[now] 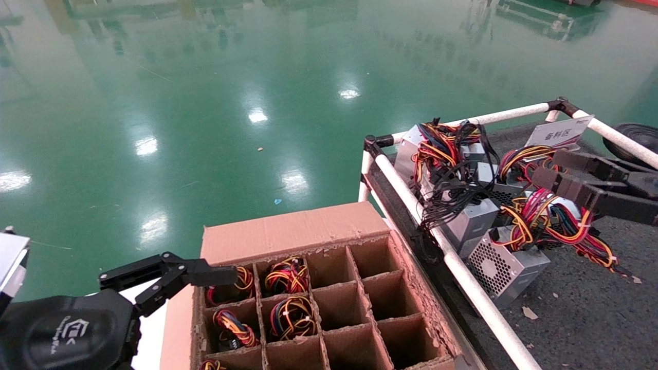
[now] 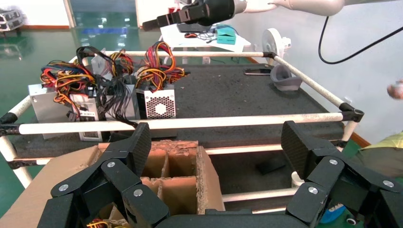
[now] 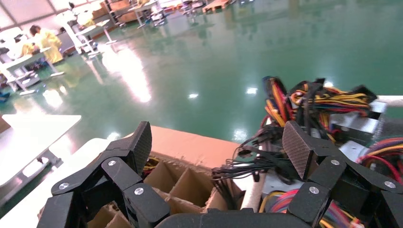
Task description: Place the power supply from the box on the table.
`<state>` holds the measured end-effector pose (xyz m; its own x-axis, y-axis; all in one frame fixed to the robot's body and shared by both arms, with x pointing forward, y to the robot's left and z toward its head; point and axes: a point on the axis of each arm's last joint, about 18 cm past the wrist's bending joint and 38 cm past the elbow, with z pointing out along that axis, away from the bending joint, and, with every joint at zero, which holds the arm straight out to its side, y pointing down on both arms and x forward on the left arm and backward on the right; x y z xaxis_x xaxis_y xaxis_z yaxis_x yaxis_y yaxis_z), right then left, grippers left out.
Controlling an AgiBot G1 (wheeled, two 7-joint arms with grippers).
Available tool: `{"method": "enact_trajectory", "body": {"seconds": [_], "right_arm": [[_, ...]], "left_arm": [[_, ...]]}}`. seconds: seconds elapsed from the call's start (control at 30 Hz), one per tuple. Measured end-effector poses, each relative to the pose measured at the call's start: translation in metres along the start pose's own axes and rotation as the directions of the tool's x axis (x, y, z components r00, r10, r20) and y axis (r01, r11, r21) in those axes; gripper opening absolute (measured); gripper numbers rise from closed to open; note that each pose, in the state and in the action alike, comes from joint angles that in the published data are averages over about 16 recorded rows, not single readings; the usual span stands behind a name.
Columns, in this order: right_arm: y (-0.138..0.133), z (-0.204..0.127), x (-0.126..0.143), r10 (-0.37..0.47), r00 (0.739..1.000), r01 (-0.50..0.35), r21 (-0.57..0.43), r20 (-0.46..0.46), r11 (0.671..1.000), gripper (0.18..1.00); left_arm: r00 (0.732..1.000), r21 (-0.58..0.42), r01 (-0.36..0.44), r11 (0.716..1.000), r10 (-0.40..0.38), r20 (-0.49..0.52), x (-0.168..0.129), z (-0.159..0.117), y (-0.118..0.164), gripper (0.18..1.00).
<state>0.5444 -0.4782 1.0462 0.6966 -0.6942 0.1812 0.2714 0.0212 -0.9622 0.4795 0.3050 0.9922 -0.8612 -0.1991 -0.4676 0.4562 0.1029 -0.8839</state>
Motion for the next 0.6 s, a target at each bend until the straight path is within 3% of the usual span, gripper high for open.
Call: {"method": "enact_trajectory", "body": {"seconds": [0.6], "right_arm": [[0.01, 0.036, -0.045, -0.087, 0.98, 0.091, -0.015, 0.181, 0.996, 1.0]], "left_arm": [[1.0, 0.0, 0.0, 1.0, 0.0, 0.0, 0.0, 0.0, 0.0, 1.001]]}}
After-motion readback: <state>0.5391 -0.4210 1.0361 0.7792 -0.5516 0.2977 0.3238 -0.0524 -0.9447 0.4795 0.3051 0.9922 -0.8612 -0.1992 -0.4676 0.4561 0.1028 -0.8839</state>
